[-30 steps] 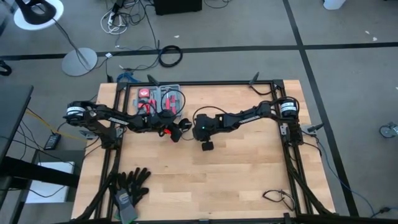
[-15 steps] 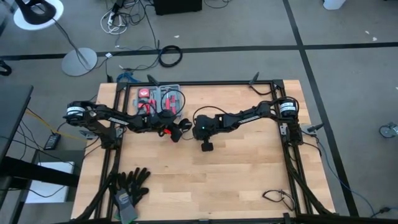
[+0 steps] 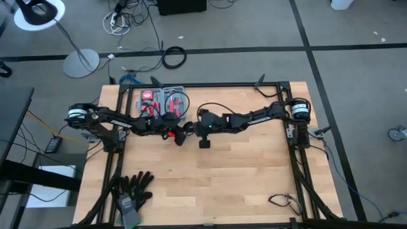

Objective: Coil cords
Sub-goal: Coil the black wire onto the spool

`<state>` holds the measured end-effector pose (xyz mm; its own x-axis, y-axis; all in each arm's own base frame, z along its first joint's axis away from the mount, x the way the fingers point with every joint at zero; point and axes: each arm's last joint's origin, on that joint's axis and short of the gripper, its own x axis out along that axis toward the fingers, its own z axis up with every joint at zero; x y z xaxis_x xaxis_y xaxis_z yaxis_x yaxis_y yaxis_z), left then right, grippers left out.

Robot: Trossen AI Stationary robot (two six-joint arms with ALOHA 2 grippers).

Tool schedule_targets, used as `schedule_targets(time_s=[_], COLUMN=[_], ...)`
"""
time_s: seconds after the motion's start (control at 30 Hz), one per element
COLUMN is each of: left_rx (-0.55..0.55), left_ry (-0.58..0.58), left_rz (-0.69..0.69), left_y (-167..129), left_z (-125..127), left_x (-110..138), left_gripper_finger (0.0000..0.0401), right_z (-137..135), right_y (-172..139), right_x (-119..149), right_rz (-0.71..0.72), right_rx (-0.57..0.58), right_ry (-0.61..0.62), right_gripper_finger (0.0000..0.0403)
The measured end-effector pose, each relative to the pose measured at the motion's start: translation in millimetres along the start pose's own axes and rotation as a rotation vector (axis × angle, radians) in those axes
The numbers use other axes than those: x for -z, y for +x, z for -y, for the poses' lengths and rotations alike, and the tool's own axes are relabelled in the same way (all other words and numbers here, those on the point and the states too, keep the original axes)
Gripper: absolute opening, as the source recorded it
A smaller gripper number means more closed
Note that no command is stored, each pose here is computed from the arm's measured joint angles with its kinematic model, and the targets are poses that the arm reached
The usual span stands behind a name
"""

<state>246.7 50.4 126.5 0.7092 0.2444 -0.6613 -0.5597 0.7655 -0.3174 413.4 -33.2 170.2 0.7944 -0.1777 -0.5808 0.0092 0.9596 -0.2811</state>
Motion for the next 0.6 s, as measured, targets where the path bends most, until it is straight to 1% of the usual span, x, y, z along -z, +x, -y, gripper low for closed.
schedule_targets(time_s=[0.13, 0.27, 0.33, 0.43, 0.6], left_rx=[0.013, 0.013, 0.015, 0.032, 0.099], left_ry=[0.002, 0.003, 0.003, 0.002, 0.017], left_rz=[-0.007, -0.007, -0.008, -0.013, -0.019], left_y=[0.0, 0.0, 0.0, 0.0, -0.2], left_z=[0.5, 0.4, 0.5, 1.1, 4.2], left_x=[0.1, 0.1, 0.1, 0.0, -1.3], left_gripper_finger=[0.0000, 0.0000, 0.0000, 0.0000, 0.0000], right_z=[6.8, 14.2, 18.4, 24.5, 26.3], right_y=[-9.0, -23.1, -28.6, -29.5, -18.4], right_x=[-7.2, -18.8, -21.1, -15.5, 2.7], right_rz=[0.000, 0.042, 0.035, -0.023, -0.124], right_rx=[0.117, 0.159, 0.196, 0.228, 0.195], right_ry=[-0.020, -0.022, -0.017, 0.002, 0.098], right_gripper_finger=[0.0000, 0.0000, 0.0000, 0.0000, 0.0000])
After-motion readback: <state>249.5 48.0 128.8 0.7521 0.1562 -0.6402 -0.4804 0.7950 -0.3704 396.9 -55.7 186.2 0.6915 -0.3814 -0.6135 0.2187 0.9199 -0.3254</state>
